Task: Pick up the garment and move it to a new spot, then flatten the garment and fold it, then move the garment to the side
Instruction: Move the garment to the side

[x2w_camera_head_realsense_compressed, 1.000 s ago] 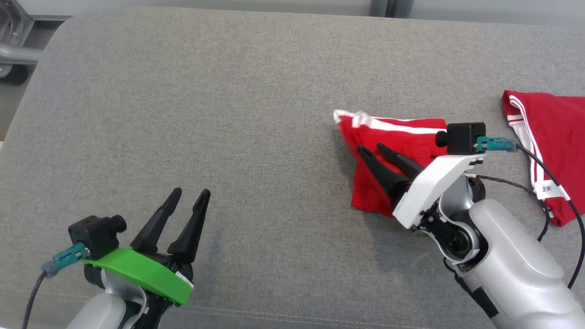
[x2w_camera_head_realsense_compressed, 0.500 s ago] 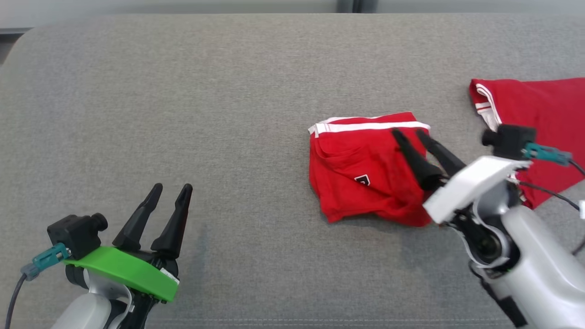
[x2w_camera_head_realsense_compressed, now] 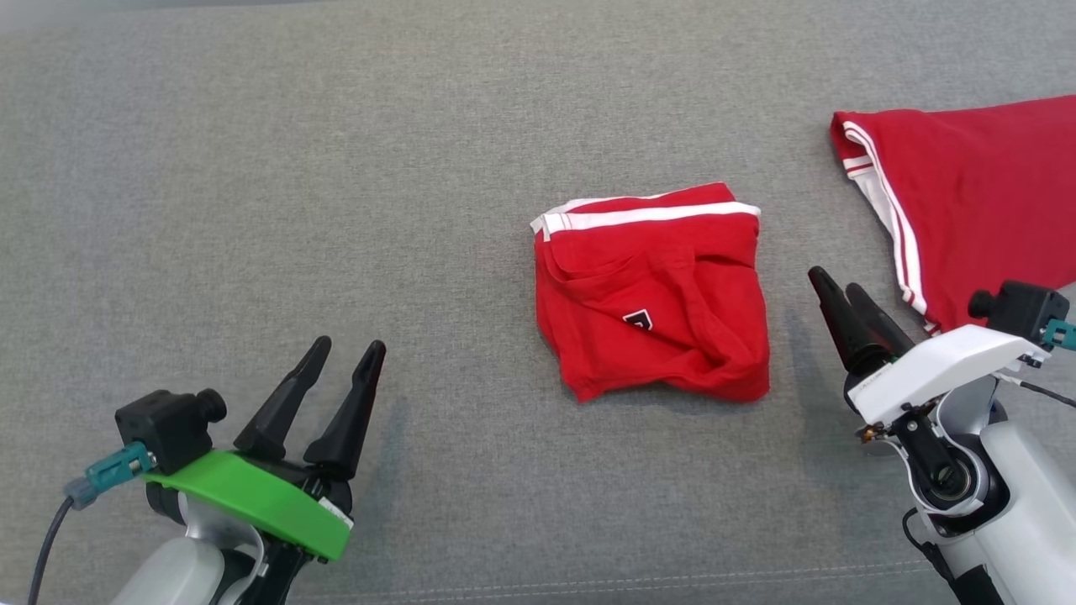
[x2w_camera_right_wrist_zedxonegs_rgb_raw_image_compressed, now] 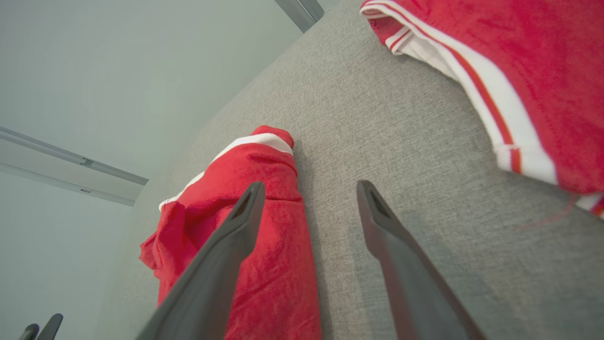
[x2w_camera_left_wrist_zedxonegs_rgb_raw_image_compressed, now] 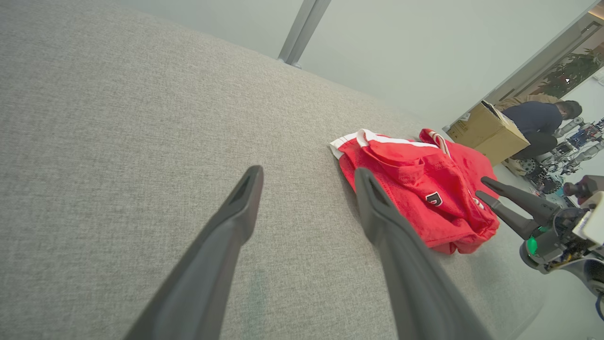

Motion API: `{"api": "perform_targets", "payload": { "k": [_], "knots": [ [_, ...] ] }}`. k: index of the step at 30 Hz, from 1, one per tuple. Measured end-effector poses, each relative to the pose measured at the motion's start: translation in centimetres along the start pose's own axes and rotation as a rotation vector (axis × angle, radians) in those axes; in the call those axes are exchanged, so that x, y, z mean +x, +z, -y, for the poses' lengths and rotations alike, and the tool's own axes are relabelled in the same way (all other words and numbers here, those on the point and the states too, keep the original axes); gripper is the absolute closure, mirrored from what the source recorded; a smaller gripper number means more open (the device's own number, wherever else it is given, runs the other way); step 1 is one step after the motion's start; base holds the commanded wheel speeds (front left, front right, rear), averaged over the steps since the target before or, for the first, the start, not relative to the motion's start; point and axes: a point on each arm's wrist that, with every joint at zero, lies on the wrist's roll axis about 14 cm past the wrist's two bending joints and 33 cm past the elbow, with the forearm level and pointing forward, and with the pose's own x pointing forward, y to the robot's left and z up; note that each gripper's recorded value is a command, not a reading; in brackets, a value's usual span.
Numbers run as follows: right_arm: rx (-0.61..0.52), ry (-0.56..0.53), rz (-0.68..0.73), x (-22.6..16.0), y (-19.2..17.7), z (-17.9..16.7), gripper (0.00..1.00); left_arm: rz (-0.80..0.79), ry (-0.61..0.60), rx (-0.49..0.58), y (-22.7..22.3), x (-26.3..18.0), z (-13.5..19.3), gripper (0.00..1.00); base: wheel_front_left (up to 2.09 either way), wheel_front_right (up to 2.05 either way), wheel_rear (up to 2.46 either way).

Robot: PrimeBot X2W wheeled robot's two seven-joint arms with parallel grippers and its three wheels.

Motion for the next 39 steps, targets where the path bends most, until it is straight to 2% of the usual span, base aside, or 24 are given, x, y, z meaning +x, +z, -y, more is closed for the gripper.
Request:
{"api": "perform_targets", "payload": {
  "k": [7,13,19,20,21,25,29,33,39],
  "knots": [
    [0.084,0.026,-0.067,1.0,-2.0,-0.5,0.00,0.006,0.013,-0.003,0.2,0.1,-0.3,0.00,0.00,0.00,0.00],
    [0.071,0.047,-0.177,2.1,-4.5,-1.3,0.00,0.013,0.048,-0.011,0.3,-0.7,-1.0,0.00,0.00,0.00,0.00],
    [0.092,0.070,-0.237,3.4,-5.5,-2.5,0.00,0.024,0.066,-0.006,0.6,-1.2,-1.5,0.00,0.00,0.00,0.00],
    [0.089,0.074,-0.242,3.5,-5.6,-2.7,0.75,0.027,0.068,-0.003,0.7,-1.2,-1.5,0.00,0.00,0.00,0.00],
    [0.084,0.081,-0.241,3.7,-5.5,-2.8,1.00,0.031,0.068,0.001,0.8,-1.3,-1.5,0.00,0.00,0.00,0.00],
    [0.009,0.160,-0.244,4.0,-4.6,-4.7,1.00,0.060,0.071,-0.002,1.3,-1.5,-1.2,0.00,0.00,0.00,0.00],
    [-0.111,0.282,-0.246,3.9,-3.3,-7.8,1.00,0.083,0.080,0.003,1.7,-2.1,-1.3,0.00,0.00,0.00,0.00],
    [-0.182,0.374,-0.259,3.0,-3.0,-10.8,1.00,0.107,0.082,-0.002,2.1,-2.7,-0.9,0.00,0.00,0.00,0.00],
    [-0.324,0.439,-0.262,1.5,-2.1,-12.8,1.00,0.121,0.065,-0.009,2.1,-3.3,0.0,0.00,0.00,0.00,0.00]
  ]
}}
